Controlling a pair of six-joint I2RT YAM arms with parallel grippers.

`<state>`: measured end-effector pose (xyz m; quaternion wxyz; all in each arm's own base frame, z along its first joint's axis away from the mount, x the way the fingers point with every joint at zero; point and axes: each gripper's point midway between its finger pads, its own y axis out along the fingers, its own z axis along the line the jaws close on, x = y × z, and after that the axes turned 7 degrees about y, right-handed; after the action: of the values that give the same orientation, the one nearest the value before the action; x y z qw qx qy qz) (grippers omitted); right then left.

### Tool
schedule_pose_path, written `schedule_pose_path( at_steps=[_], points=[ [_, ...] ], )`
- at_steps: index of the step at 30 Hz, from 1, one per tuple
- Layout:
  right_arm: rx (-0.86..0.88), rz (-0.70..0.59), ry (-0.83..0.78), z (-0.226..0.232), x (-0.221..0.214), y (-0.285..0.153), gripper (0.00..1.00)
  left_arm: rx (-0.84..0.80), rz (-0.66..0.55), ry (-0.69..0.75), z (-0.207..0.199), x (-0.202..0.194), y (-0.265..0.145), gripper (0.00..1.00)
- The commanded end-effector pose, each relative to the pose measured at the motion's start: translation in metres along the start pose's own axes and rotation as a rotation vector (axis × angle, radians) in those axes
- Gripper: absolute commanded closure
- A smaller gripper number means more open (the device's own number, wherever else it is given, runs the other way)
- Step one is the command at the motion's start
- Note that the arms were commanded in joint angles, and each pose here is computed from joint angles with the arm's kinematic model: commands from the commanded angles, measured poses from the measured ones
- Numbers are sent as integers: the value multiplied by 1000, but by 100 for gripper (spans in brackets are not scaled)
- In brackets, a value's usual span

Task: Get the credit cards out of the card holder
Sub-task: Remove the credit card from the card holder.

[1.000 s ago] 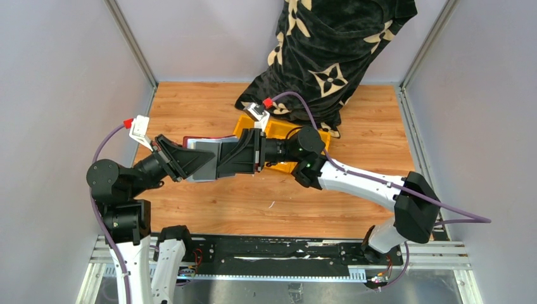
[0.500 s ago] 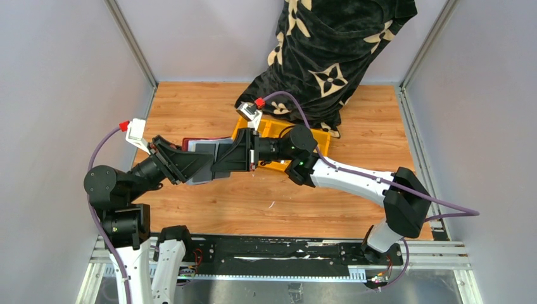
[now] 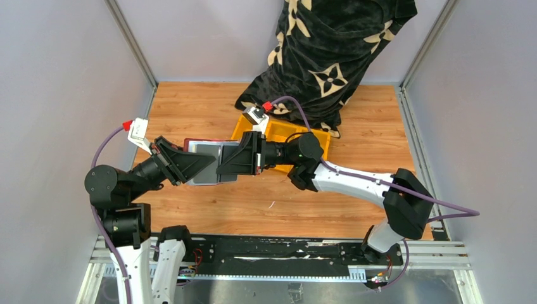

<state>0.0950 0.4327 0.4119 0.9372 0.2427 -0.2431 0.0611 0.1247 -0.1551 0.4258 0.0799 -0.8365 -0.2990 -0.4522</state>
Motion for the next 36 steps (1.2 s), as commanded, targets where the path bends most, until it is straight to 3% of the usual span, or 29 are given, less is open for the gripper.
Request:
schedule_pose_path(
  at_steps=[1,22,29,36],
  points=[
    [72,-30,-29,24,-1,-3,100,-39,10,16,-13,1,-2,76],
    [26,-70,-42,20,5,-25,100,-43,5,29,-19,6,-2,78],
    [52,-72,-24,24,12,-18,72,-37,2,26,-17,6,-2,80],
    [83,-72,-24,27,16,-10,70,-37,2,26,-17,5,-2,83]
  ],
)
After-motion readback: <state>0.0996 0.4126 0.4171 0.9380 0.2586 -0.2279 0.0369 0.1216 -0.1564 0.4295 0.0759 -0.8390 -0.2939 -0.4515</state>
